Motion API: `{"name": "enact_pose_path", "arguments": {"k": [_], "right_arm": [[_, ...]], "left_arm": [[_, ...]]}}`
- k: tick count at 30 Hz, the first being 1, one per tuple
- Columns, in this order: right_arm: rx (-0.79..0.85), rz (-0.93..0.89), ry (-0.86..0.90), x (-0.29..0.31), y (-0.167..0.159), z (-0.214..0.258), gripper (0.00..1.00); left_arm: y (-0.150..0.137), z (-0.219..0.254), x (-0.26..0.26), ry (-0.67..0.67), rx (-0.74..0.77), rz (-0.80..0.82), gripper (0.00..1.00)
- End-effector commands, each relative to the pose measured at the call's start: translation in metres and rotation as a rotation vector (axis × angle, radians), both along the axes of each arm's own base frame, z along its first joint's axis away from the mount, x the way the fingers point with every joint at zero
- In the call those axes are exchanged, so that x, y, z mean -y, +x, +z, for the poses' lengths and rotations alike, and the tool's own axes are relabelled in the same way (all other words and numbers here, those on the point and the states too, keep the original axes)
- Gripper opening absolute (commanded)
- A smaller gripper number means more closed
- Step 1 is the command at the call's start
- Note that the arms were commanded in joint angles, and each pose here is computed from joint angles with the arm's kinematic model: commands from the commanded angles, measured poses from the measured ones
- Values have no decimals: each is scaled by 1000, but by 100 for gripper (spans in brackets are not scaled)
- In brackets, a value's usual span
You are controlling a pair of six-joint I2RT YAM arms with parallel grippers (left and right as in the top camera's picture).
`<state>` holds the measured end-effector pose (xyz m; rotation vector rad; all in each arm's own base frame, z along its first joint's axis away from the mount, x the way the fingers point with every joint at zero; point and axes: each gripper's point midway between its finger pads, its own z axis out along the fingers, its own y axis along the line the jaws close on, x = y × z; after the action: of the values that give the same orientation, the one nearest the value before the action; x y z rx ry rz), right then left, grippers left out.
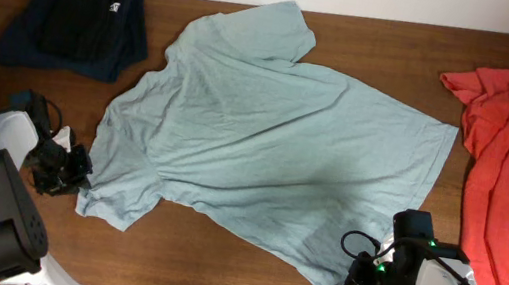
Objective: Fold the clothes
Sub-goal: 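Grasp the lower-left hem with the left gripper and pull it left, then lift both hem corners and fold them up toward the shirt's top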
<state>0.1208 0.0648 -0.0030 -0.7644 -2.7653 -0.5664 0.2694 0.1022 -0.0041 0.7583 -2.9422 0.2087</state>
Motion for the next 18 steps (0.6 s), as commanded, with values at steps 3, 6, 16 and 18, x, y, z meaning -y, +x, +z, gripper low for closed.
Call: {"name": "enact_pose_path", "arguments": {"k": [3, 6, 16, 18], "right_arm": [[36, 9, 39, -6, 8, 6, 4], [45, 7, 56, -9, 13, 11, 4], [42, 18, -3, 1, 30, 42, 4], [42, 41, -18, 4, 30, 48, 4]], "left_arm": [[0, 2, 2, -22, -43, 61, 1], [15, 20, 0, -28, -19, 61, 1], [61, 77, -7, 15, 83, 19, 1], [67, 85, -5, 20, 98, 6, 1]]}}
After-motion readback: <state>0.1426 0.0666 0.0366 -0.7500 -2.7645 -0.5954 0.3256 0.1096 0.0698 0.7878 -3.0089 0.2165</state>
